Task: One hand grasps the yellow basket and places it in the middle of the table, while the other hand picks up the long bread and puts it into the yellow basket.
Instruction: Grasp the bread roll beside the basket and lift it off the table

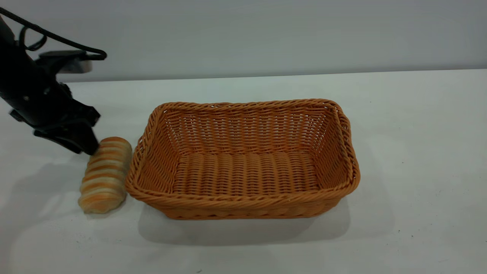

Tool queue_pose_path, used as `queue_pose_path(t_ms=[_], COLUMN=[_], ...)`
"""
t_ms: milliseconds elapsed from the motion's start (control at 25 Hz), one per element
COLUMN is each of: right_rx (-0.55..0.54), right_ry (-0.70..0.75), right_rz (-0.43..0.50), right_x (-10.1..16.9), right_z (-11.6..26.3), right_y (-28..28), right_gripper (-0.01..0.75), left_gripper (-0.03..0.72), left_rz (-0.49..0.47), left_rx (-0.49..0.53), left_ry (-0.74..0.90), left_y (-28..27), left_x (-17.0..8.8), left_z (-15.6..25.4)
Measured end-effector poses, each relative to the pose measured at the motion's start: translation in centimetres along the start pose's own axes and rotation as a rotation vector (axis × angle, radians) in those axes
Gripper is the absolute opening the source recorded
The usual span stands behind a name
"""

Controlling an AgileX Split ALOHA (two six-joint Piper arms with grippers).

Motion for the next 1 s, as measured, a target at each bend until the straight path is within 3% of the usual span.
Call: queue_pose_path(t_ms=[240, 680, 800, 1000], right_rx=[0.001, 0.001, 0.001, 0.001], right_ry=[0.007, 0.014, 0.014, 0.015], right_rz=[0.0, -0.004, -0.004, -0.004], right_x=[0.0, 0.1, 0.1, 0.1], right_z=[0.0, 0.0, 0.0, 0.0], right_y=[0.0, 0.0, 0.0, 0.0], right_gripper=[0.426, 0.382, 0.38, 0.38], left_gripper=[0.3, 0.295, 0.236, 0.025], left_rz=[0.097, 0.056, 0.034, 0.025], left_rx=[-0.022, 0.05, 0.067, 0.071], left_ry=[0.036, 0.017, 0.006, 0.007], left_y=[1.1, 2.7, 2.8, 2.8], left_x=[-1.3, -0.3, 0.0, 0.1], left_z=[-0.2, 1.0, 1.3, 1.3])
Point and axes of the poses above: a point on each arm's last joint axis where the gripper is mounted, y pointing out along that axis toward the gripper, x along the wrist's bending axis when the last joint is at zero, z = x × y, the point moved 7 cm from there along y, pointing out along that axis toward the gripper, and after that the axes turned 7 degrees about -y, right-handed, at the moved point
